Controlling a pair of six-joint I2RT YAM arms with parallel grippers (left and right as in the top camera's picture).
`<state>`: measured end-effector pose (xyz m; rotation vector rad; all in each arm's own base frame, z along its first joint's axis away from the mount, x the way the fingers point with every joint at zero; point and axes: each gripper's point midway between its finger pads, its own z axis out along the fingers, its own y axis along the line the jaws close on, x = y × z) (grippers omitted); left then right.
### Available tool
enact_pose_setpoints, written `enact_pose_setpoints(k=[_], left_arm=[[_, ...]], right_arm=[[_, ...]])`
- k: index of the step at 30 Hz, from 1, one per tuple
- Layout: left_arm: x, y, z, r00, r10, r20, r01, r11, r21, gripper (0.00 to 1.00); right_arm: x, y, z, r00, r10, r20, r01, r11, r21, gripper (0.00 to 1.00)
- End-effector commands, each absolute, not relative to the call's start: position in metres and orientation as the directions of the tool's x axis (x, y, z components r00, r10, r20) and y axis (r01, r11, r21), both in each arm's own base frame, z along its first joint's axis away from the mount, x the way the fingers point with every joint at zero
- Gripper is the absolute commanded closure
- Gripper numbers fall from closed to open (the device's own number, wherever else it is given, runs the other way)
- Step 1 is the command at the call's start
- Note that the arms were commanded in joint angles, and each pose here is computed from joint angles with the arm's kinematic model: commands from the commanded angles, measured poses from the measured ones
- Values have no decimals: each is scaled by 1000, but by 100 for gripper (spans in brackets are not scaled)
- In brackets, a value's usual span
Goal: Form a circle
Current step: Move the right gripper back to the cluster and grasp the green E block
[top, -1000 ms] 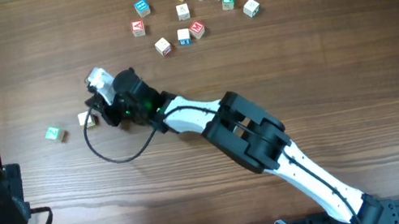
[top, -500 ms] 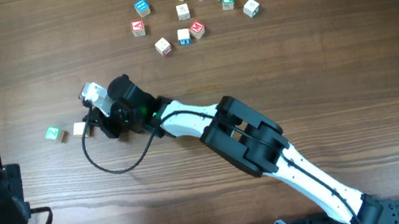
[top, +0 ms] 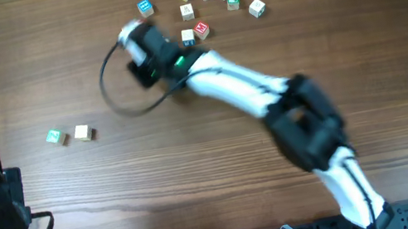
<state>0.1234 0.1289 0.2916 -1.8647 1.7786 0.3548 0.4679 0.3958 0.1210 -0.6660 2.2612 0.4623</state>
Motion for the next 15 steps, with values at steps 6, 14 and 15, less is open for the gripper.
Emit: enact_pose_setpoints(k=[6,14,15], left_arm=[[122,130,292,121,-837,-534,-979,-11,-204,0],[122,130,292,120,-837,-534,-979,-11,-204,0],[122,130,292,120,-837,-534,-979,-11,-204,0]], right_arm=[[545,257,237,-505,-103,-857,-336,938,85,0],[609,208,114,-578,-67,-813,-213,975,70,0],[612,203,98,-590,-70,-805,-191,980,54,0]])
